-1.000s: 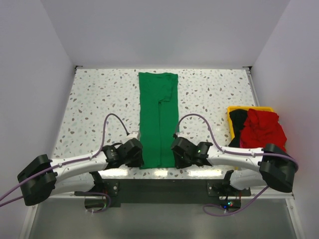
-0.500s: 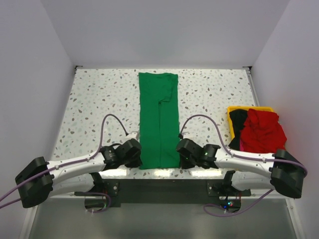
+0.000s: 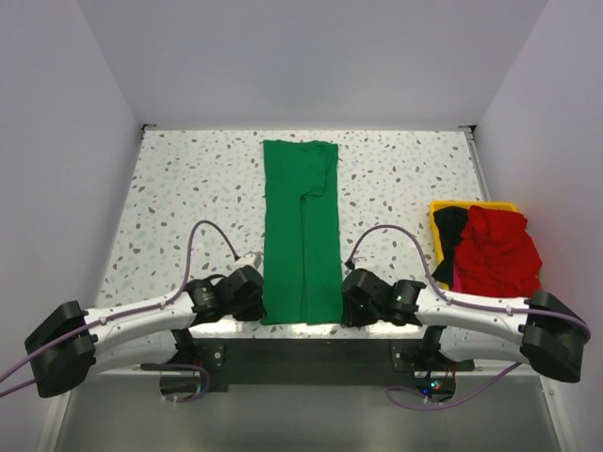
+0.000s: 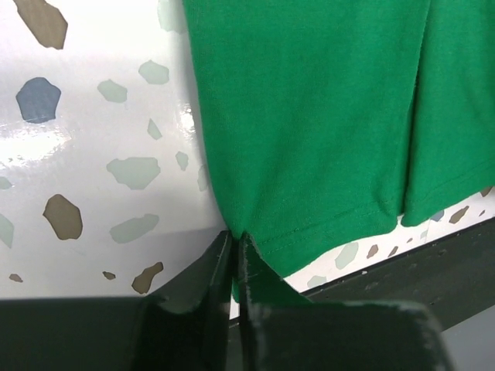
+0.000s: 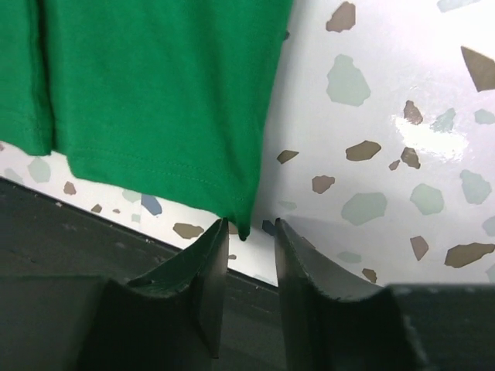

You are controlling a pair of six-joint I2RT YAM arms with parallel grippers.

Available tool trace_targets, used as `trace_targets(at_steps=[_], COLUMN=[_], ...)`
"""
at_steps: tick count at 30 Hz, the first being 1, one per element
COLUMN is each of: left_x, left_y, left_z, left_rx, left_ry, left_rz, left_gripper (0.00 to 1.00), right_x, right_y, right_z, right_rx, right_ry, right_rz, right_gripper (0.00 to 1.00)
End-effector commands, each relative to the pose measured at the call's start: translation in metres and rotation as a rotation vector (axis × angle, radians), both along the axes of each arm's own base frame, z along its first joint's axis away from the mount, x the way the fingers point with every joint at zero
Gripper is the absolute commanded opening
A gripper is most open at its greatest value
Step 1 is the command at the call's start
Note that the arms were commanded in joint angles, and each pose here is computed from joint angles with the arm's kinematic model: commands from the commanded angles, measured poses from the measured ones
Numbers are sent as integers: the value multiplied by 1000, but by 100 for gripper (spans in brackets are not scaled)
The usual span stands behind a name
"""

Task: Fold and stack the t-shirts
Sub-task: Fold the tshirt

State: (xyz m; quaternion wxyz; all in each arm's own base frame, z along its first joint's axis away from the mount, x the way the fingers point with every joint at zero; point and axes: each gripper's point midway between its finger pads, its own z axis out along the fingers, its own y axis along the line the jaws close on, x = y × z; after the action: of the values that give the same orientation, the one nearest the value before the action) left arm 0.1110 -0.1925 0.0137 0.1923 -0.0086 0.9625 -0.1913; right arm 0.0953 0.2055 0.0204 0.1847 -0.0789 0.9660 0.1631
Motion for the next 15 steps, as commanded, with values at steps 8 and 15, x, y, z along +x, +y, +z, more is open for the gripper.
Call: trace_targets(at_steps=[8, 15], left_x=[-1, 0], left_y=[-4, 0], left_z=[25, 22], left_rx=[-55, -57], left_ry=[-28, -31], left_rz=[-11, 19], left_gripper=[32, 33], right_x=[3, 15], right_y=[-5, -6], right_z=[37, 30], right_rx=[84, 92], right_ry=[-51, -59], right_rz=[-62, -132], right_gripper=[41, 39])
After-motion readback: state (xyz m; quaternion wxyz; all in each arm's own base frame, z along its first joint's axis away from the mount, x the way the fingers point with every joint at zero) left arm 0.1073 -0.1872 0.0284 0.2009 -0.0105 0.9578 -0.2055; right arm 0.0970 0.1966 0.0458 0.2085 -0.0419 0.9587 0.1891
